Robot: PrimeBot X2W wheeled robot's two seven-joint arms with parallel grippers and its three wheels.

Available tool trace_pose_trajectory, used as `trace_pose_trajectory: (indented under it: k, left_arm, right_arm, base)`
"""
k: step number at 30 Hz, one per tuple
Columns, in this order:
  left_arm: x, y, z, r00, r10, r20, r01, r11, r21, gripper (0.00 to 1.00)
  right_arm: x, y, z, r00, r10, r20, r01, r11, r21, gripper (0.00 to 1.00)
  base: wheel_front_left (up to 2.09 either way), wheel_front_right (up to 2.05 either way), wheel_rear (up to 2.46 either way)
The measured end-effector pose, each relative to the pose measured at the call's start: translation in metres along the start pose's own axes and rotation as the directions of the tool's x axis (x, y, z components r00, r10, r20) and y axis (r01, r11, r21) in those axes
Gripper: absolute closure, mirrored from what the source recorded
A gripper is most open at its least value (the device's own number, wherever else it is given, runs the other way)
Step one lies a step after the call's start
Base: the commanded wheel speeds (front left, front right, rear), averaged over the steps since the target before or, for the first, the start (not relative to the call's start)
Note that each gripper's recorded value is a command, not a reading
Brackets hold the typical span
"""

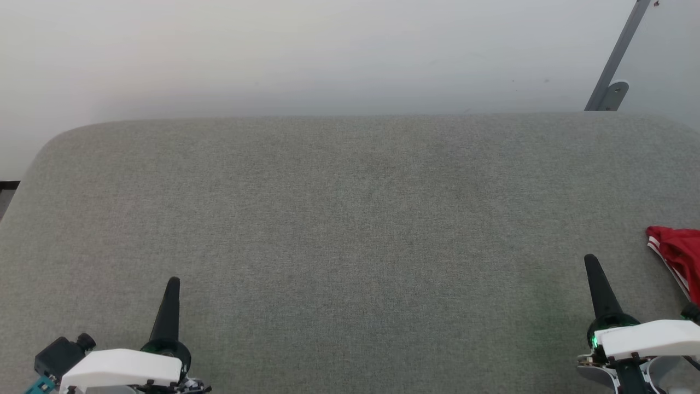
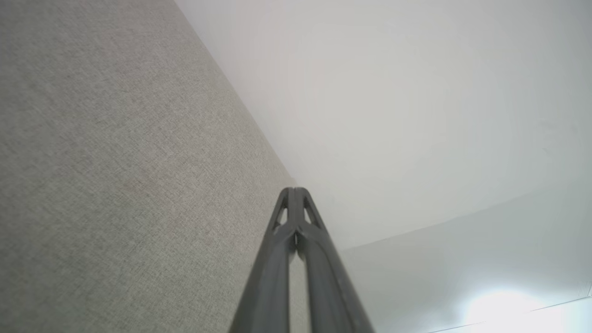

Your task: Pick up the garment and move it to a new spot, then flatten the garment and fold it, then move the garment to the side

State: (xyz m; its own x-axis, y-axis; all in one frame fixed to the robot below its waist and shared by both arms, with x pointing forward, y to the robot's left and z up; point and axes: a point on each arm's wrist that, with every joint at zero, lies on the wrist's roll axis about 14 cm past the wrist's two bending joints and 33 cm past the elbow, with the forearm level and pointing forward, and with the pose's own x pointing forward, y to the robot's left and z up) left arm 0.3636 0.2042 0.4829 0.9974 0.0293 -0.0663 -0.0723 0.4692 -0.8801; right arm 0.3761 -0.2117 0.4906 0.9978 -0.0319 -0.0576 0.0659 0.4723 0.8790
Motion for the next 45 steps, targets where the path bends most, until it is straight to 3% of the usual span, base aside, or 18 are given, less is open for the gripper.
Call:
trace_pose_trajectory:
  k: [18, 45]
  left_arm:
    - [0.008, -0.006, 0.002, 1.0, -0.012, -0.001, 0.012, 0.986, -0.165, 1.0]
    - [0.018, -0.016, 0.004, 0.999, -0.041, -0.003, 0.037, 0.931, -0.363, 1.0]
  right_arm:
    - [0.004, 0.006, -0.002, 1.0, 0.014, -0.004, -0.014, 0.985, 0.173, 1.0]
    - [0.009, 0.015, -0.003, 0.999, 0.043, -0.005, -0.038, 0.929, 0.369, 1.0]
  base:
    - [0.0, 0.0, 0.0]
    - [0.0, 0.0, 0.0]
